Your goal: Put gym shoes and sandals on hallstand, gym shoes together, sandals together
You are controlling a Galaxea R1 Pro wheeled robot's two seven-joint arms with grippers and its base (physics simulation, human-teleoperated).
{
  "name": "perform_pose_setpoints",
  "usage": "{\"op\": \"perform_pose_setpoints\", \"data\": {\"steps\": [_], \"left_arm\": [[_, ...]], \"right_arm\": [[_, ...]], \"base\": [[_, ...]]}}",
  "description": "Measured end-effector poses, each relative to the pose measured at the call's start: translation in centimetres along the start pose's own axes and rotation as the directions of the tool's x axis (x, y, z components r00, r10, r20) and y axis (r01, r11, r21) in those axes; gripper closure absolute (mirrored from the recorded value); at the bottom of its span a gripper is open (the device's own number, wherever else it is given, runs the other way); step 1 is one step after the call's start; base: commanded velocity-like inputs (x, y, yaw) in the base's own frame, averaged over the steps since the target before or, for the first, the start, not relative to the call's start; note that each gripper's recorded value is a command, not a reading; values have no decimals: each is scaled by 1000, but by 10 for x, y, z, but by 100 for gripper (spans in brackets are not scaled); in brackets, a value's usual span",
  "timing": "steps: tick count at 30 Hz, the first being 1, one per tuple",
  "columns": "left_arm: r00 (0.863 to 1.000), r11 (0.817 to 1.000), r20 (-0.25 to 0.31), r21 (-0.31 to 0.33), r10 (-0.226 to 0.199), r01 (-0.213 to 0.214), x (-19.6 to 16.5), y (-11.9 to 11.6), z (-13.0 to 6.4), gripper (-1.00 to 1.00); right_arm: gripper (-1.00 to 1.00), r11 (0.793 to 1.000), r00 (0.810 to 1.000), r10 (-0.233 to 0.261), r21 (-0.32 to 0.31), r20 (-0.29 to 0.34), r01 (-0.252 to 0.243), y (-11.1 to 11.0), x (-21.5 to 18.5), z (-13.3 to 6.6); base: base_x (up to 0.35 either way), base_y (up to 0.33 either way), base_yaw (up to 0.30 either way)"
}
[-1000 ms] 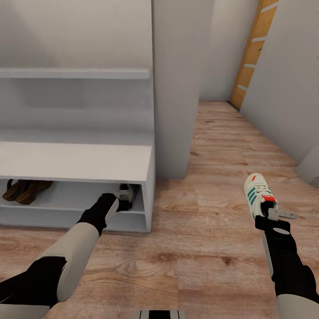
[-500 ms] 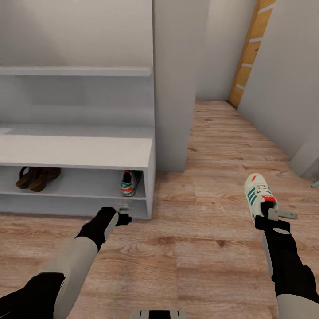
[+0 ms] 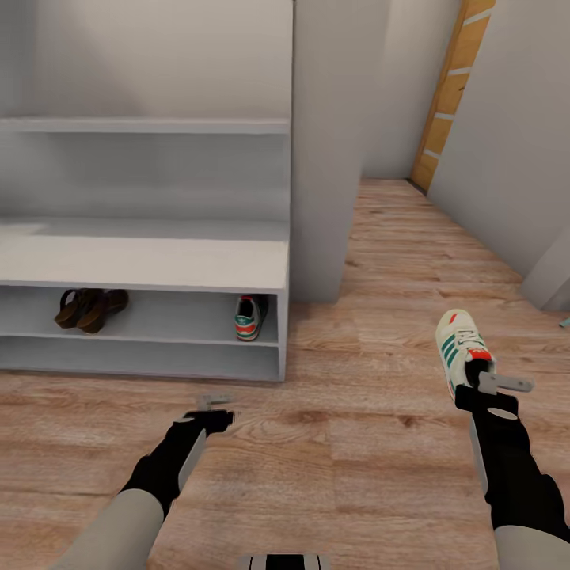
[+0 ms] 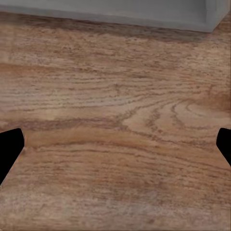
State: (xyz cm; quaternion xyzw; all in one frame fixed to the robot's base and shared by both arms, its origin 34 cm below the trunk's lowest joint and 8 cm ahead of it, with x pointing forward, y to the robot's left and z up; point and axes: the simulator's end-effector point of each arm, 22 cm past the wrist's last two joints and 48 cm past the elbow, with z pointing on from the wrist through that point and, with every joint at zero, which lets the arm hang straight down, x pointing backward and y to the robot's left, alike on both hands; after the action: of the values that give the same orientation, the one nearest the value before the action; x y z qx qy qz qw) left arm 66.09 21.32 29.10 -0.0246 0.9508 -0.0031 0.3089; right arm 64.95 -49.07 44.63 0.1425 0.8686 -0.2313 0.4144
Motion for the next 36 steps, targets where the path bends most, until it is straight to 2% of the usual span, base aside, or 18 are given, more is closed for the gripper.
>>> {"op": "perform_pose_setpoints", "data": {"steps": [9,15,32,36], "left_arm": [[992,1000,124,7,-16,15,-36,4,-22,-100],[976,1000,218,8,-26,25,-50,9,-51,-100],[976,1000,216,9,-26,25,-47,9,-51,-100],[976,999,214,6,-33,32,-46,12,-51,-100]], "right_arm": [[100,1000,1000,1,-3,-2,-1,2,1,0],[100,1000,1000,4,-4,-3,-4,3,1,-1],[100,1000,1000,7,-6,-2,-7,3,1,-1],[100,1000,1000,8,-7,-3,-8,3,1,-1]], "base": [[-160,294,0],[-160,296,0],[-237,237,0],[2,332,0]]}}
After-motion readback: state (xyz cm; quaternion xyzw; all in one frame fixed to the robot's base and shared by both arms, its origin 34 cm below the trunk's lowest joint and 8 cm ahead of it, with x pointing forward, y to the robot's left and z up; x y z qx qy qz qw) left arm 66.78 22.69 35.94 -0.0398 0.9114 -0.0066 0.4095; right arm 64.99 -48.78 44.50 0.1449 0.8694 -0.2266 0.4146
